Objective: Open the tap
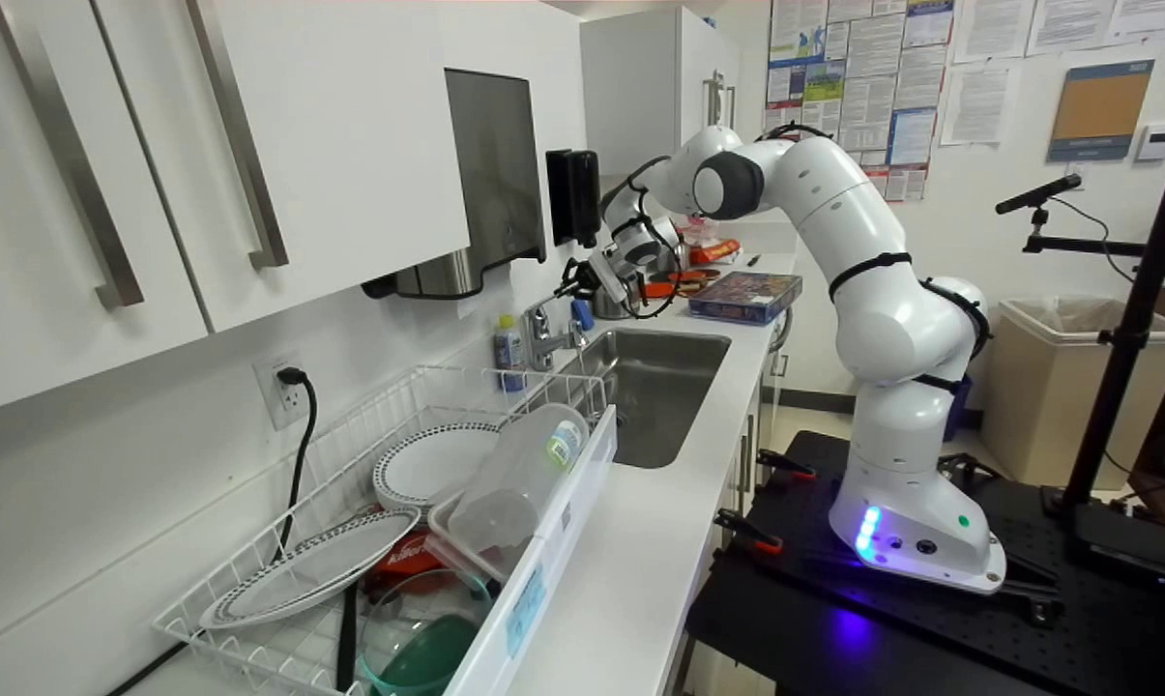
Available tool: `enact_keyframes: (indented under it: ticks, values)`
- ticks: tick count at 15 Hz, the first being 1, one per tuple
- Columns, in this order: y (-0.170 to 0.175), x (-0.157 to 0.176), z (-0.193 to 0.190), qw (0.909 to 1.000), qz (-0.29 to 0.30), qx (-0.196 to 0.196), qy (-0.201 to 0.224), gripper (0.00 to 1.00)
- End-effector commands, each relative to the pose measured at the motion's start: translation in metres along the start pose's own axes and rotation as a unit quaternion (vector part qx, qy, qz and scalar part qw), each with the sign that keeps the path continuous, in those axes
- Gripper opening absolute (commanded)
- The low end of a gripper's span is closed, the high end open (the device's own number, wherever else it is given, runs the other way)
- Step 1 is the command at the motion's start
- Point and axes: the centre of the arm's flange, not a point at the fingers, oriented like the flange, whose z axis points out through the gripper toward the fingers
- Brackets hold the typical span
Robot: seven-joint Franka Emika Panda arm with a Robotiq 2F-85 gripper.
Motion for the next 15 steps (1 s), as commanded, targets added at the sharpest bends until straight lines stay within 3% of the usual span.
enact_keyframes:
  ticks: [1, 15]
  values:
    - [-0.041, -0.004, -0.034, 0.9997, -0.016, -0.012, 0.010, 0.02]
    - [-0.081, 0.005, -0.035, 0.9953, -0.022, -0.093, 0.017, 0.02]
